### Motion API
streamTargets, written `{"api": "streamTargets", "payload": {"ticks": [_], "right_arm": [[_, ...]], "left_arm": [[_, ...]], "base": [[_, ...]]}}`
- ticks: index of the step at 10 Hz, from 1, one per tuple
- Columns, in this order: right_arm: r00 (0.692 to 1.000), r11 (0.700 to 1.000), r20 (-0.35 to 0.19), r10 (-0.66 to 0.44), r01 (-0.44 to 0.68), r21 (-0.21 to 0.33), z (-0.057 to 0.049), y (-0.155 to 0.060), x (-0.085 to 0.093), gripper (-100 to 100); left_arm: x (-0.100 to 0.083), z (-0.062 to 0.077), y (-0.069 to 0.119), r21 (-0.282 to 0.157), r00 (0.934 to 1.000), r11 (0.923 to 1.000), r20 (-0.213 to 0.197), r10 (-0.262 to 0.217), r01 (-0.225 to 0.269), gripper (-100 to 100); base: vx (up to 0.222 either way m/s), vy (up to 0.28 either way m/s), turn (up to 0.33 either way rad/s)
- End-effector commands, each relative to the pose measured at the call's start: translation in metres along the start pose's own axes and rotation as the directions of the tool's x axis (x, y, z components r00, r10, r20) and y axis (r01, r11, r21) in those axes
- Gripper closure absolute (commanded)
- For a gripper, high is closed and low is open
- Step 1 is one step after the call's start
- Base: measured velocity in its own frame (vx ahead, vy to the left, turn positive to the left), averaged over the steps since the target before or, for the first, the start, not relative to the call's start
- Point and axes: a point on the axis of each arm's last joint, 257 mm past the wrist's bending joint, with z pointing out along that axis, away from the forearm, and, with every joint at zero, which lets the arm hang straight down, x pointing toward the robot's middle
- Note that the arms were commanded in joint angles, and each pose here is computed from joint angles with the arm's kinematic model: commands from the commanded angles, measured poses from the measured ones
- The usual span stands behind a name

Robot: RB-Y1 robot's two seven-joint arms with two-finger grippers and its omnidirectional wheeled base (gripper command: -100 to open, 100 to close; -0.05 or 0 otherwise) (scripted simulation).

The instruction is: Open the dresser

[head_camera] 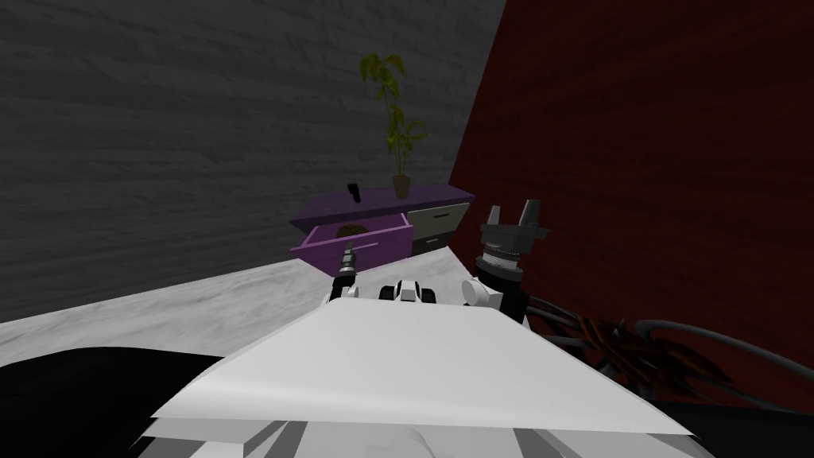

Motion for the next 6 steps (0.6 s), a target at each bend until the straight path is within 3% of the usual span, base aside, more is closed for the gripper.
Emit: {"api": "streamTargets", "payload": {"ticks": [1, 6], "right_arm": [[1.0, 1.0, 0.0, 0.0, 0.0, 0.0, 0.0, 0.0, 0.0, 0], [1.0, 1.0, 0.0, 0.0, 0.0, 0.0, 0.0, 0.0, 0.0, 0]], "left_arm": [[0.0002, -0.0004, 0.001, -0.005, 1.0, 1.0, 0.0, 0.0, 0.0, 0], [0.0004, -0.0021, 0.0053, -0.016, 1.0, 0.9999, -0.001, 0.0, 0.0, 0]], "base": [[0.0, 0.0, 0.0], [0.0, 0.0, 0.0]]}}
